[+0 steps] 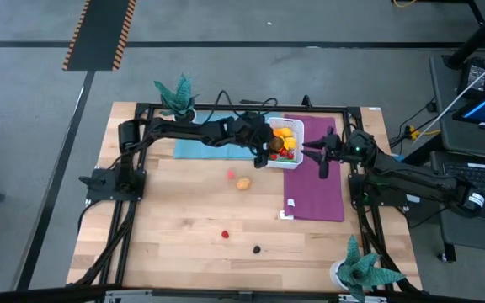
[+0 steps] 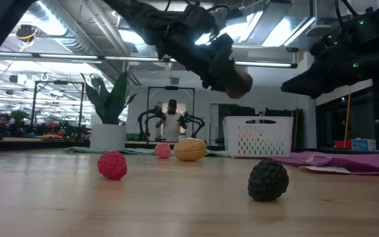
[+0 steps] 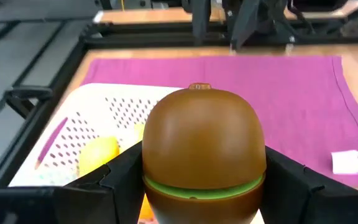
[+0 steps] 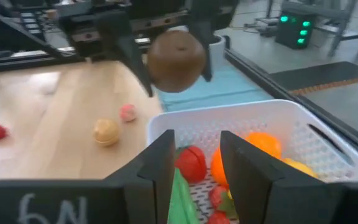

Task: Pick and placing Produce into tupperware
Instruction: Put the brown kiwi into the white container

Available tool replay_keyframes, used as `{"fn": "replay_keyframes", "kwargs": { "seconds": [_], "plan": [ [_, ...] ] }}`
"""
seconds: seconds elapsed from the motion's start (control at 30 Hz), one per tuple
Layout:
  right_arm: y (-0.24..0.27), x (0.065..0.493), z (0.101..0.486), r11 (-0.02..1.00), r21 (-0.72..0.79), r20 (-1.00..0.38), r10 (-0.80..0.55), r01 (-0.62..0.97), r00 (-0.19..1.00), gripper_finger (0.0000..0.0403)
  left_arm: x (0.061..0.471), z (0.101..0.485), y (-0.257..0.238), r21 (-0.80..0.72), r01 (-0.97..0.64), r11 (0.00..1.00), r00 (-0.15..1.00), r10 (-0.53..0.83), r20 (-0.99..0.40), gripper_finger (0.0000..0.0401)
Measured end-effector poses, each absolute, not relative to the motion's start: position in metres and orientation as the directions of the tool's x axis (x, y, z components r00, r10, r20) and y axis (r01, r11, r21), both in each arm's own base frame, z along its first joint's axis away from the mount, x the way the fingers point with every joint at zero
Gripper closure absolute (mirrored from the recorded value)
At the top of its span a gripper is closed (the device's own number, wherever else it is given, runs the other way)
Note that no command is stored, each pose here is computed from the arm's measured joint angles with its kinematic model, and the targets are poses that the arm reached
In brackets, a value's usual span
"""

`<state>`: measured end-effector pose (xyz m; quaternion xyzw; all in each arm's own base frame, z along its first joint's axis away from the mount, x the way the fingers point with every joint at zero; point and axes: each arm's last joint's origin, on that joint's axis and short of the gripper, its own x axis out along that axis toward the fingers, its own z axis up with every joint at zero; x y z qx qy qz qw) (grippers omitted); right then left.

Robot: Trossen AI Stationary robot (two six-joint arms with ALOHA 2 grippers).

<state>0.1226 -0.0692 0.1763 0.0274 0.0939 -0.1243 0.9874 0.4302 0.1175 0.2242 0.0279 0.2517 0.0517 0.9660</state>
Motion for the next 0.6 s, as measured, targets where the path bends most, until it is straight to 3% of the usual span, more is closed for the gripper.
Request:
{"fn": "replay_keyframes", "kwargs": {
  "seconds": [0.33,0.6],
  "plan": [
    [-0.068,0.123,0.175,0.975,0.041,-0.200,-0.205,0.217,0.958,0.0273,0.434,0.254,0.119,0.100,-0.051,0.994,0.816,0.099,-0.570,0.0167],
    [-0.068,0.123,0.175,0.975,0.046,-0.200,-0.204,0.217,0.958,0.0273,0.434,0.255,0.115,0.099,-0.042,0.994,0.808,0.092,-0.582,0.0167]
  ]
}}
